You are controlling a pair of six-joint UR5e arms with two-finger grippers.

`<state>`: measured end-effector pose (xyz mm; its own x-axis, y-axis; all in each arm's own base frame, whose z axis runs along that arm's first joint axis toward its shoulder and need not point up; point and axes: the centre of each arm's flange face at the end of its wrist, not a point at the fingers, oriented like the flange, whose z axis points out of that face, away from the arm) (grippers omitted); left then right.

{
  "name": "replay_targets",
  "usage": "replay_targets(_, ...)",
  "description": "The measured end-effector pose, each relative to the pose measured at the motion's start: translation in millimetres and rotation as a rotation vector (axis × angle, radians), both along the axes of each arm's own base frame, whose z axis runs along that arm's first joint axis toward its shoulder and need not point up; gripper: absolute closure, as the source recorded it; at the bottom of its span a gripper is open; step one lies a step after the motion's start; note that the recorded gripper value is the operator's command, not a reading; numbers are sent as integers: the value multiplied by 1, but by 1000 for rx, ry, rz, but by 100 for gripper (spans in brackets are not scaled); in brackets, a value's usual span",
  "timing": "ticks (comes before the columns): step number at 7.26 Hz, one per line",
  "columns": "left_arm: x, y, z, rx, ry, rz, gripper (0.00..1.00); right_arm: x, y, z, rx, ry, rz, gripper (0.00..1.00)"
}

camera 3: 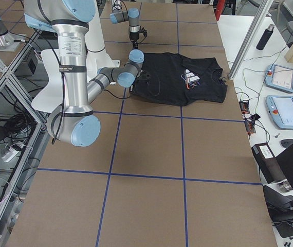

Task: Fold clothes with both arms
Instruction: 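Grasp the near hem corners with both grippers, then lift the hem with both grippers and carry it toward the collar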

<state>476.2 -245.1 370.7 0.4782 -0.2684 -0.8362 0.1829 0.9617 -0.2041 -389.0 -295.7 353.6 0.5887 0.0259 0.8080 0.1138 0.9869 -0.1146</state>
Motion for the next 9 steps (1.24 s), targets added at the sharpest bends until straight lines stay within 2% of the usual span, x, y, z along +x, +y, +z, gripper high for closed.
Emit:
replay_targets(4,-11,-3,-10,2,22,-7,100,6,4,-1,-9,-7,-11,100)
replay_targets(7,-57,13,-31,-2,64,20,100,40,31,13,-106,-9,-97,100)
replay_targets(9,-77,33,-40,-30,74,90,100,54,48,18,-191,-19,-174,100)
